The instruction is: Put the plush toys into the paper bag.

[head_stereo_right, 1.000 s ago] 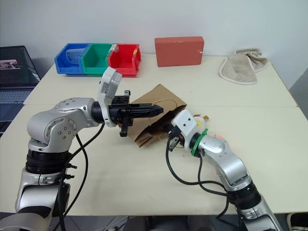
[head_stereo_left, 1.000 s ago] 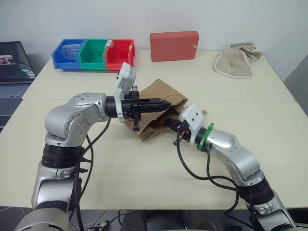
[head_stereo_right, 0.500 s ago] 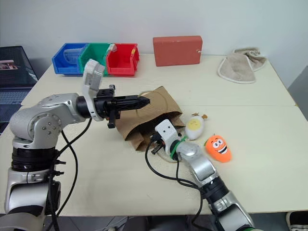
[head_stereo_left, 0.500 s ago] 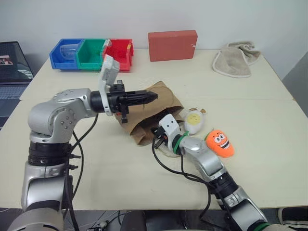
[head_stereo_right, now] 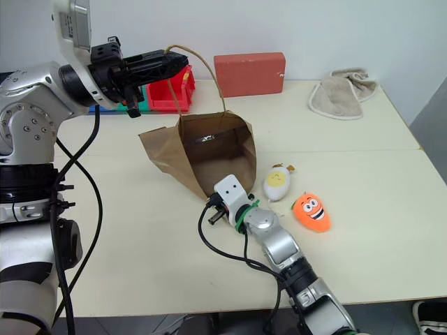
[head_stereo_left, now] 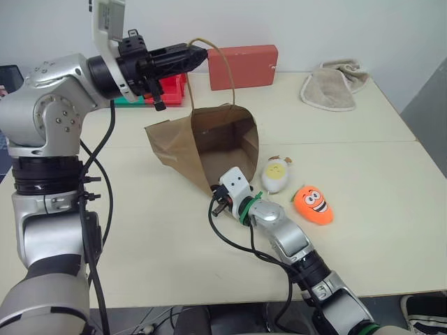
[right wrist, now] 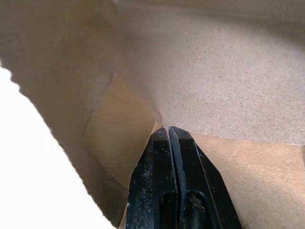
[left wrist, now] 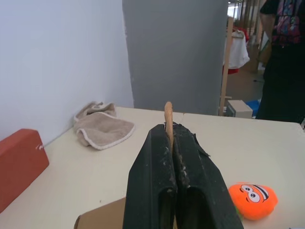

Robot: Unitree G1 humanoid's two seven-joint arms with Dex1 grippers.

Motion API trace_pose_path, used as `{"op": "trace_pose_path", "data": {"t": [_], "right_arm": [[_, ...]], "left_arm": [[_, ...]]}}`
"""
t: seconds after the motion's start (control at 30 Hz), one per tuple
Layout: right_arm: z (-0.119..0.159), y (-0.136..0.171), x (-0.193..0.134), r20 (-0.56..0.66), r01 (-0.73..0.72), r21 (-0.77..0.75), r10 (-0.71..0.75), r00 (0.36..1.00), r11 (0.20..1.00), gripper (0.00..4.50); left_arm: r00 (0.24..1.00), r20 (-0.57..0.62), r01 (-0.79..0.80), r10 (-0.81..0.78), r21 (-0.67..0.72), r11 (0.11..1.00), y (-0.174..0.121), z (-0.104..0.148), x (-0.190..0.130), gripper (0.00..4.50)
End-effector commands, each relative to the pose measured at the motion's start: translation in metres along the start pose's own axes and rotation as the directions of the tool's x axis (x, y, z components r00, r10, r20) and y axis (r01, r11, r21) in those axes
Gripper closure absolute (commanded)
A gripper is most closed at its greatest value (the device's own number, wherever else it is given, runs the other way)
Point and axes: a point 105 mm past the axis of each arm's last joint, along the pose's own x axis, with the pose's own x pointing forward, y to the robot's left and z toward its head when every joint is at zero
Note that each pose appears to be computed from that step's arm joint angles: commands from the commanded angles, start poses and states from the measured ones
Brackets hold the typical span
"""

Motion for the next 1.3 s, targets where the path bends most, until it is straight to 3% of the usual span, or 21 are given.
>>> {"op": "trace_pose_path", "data": {"t": [0.03, 0.23, 0.47, 0.67, 0.93, 1.03, 1.13, 1.23, 1.3], "right_arm": [[-0.015, 0.0, 0.002, -0.055, 0.009, 0.01, -0.008, 0.998, 1.0, 4.45], [-0.001, -0.009, 0.002, -0.016, 0.028, 0.006, -0.028, 0.999, 1.0, 4.45], [0.037, -0.02, -0.015, 0.087, 0.031, -0.054, -0.027, 0.996, 0.998, 4.45], [0.065, -0.003, -0.066, 0.089, -0.17, -0.192, 0.19, 0.978, 0.967, 4.45], [0.091, -0.015, -0.11, 0.09, -0.249, -0.238, 0.277, 0.957, 0.939, 4.45], [0.09, -0.041, -0.136, 0.03, -0.2, -0.302, 0.219, 0.975, 0.932, 3.93], [0.092, -0.054, -0.147, 0.034, -0.148, -0.286, 0.164, 0.986, 0.947, 2.86], [0.1, -0.047, -0.149, 0.114, -0.168, -0.213, 0.196, 0.974, 0.962, 1.76], [0.091, -0.045, -0.152, 0.069, -0.183, -0.25, 0.206, 0.976, 0.951, 1.0]], "left_arm": [[0.998, 0.037, 0.039, -0.042, 0.086, 0.996, -0.014, 0.019, 0.0, 4.5], [0.994, -0.1, 0.052, -0.046, 0.055, 0.997, -0.022, -0.025, -0.01, 4.5], [0.986, -0.153, 0.077, -0.072, 0.027, 0.997, -0.031, -0.043, -0.016, 4.5], [0.979, -0.181, 0.096, -0.091, 0.017, 0.995, -0.038, -0.058, -0.017, 4.5], [0.974, -0.198, 0.114, -0.108, 0.017, 0.993, -0.043, -0.068, -0.013, 4.5], [0.97, -0.214, 0.123, -0.119, 0.007, 0.992, -0.047, -0.072, -0.015, 4.5], [0.968, -0.222, 0.118, -0.116, -0.001, 0.993, -0.049, -0.076, -0.016, 4.5], [0.969, -0.217, 0.116, -0.114, -0.004, 0.993, -0.05, -0.078, -0.014, 4.5], [0.97, -0.217, 0.114, -0.112, -0.006, 0.994, -0.05, -0.078, -0.013, 4.5]]}}
